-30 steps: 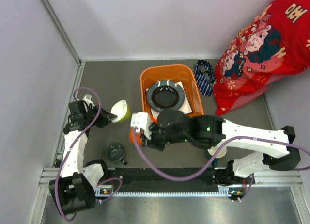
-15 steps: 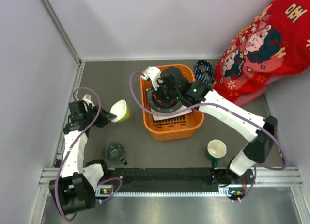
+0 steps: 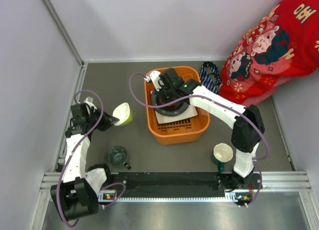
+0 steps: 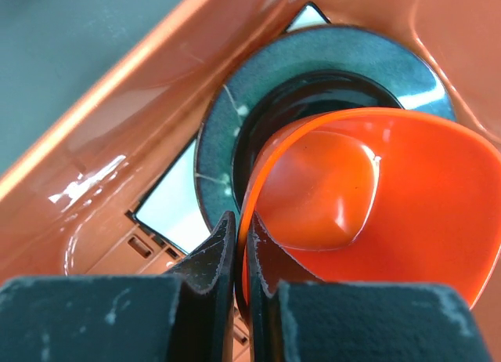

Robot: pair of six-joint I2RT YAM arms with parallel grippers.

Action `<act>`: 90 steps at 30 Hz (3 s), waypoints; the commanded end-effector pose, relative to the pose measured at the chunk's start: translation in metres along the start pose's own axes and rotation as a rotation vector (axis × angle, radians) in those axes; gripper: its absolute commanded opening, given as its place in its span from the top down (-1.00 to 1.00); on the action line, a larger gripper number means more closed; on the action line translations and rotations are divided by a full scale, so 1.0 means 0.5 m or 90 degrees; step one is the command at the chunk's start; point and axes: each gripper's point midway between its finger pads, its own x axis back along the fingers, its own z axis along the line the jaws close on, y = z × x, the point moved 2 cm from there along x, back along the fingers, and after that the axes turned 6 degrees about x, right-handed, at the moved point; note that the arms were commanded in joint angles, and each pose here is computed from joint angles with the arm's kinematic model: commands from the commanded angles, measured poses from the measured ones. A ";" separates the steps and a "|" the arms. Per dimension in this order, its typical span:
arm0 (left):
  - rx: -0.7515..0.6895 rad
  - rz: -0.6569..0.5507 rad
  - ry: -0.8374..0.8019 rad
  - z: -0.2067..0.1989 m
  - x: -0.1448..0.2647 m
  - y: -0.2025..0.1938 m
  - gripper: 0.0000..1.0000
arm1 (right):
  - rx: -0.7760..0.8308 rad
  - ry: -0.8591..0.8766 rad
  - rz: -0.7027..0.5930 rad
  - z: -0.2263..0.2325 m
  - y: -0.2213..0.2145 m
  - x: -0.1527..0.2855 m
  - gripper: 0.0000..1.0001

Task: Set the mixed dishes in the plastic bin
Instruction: Place the bowl in the plastic bin.

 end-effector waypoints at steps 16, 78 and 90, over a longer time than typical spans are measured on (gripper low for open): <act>-0.082 -0.146 -0.031 -0.130 0.085 0.117 1.00 | 0.000 -0.004 -0.014 -0.010 -0.003 -0.070 1.00; -0.558 -0.062 -0.052 -0.525 -0.219 0.077 1.00 | -0.162 -0.189 -0.246 -0.056 -0.050 0.406 -0.45; -0.730 -0.031 -0.125 -0.540 -0.270 0.045 1.00 | -0.172 -0.181 -0.252 -0.060 -0.074 0.428 -0.46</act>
